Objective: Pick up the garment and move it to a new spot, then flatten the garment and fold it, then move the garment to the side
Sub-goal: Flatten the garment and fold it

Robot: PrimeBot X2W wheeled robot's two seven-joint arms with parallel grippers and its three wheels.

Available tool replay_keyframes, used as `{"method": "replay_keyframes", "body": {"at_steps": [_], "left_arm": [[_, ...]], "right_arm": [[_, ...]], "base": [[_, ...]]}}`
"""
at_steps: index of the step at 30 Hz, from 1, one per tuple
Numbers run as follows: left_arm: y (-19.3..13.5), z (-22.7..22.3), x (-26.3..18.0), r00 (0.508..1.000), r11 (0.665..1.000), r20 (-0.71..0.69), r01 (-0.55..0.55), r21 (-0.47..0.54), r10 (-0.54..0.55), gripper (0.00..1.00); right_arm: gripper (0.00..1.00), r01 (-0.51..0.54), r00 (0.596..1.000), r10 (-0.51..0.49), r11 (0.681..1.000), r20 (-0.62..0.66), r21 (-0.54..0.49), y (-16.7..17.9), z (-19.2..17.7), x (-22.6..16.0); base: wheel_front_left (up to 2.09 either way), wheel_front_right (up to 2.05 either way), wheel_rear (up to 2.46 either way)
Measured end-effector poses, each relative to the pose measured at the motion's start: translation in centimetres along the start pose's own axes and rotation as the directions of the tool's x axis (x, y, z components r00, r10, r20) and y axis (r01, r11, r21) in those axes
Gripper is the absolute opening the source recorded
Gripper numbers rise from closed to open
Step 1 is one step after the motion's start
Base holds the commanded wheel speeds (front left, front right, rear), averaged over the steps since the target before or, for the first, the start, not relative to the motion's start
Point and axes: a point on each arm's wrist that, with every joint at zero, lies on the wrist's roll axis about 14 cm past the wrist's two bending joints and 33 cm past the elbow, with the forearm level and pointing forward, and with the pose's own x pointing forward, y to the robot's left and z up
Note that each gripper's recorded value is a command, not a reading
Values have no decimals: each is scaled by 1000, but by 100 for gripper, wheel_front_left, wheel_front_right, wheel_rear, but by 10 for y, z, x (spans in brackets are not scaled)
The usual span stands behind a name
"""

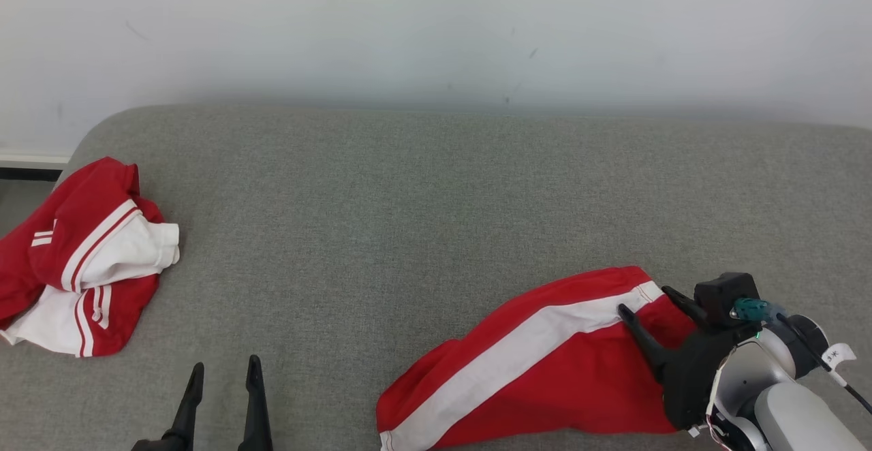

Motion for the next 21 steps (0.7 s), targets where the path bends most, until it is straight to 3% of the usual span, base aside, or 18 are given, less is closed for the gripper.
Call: {"method": "replay_keyframes", "body": {"at_steps": [2, 3, 5, 13, 21], "left_arm": [[-2, 0, 1, 1000, 1000, -1, 5, -1, -5, 100], [-3, 0, 1, 1000, 1000, -1, 8, -2, -8, 100], [-4, 1, 3, 1000, 1000, 4, 12, -3, -12, 100], [-1, 0, 1, 1000, 1000, 0, -4, -9, 4, 100], [-12, -5, 8, 1000, 1000, -14, 26, -16, -27, 100]], "right_arm": [[100, -14, 1000, 15, 1000, -21, 27, 3, -2, 4], [88, -22, 999, 24, 999, -40, 40, 5, -5, 6], [0, -36, 997, 39, 998, -61, 49, 8, -8, 9], [0, -61, 996, 57, 997, 65, 56, 13, 15, 11], [0, -97, 980, 96, 995, 173, -4, 28, 15, -23]], "base": [[0, 0, 0], [0, 0, 0], [0, 0, 0], [0, 0, 0], [0, 0, 0]]}}
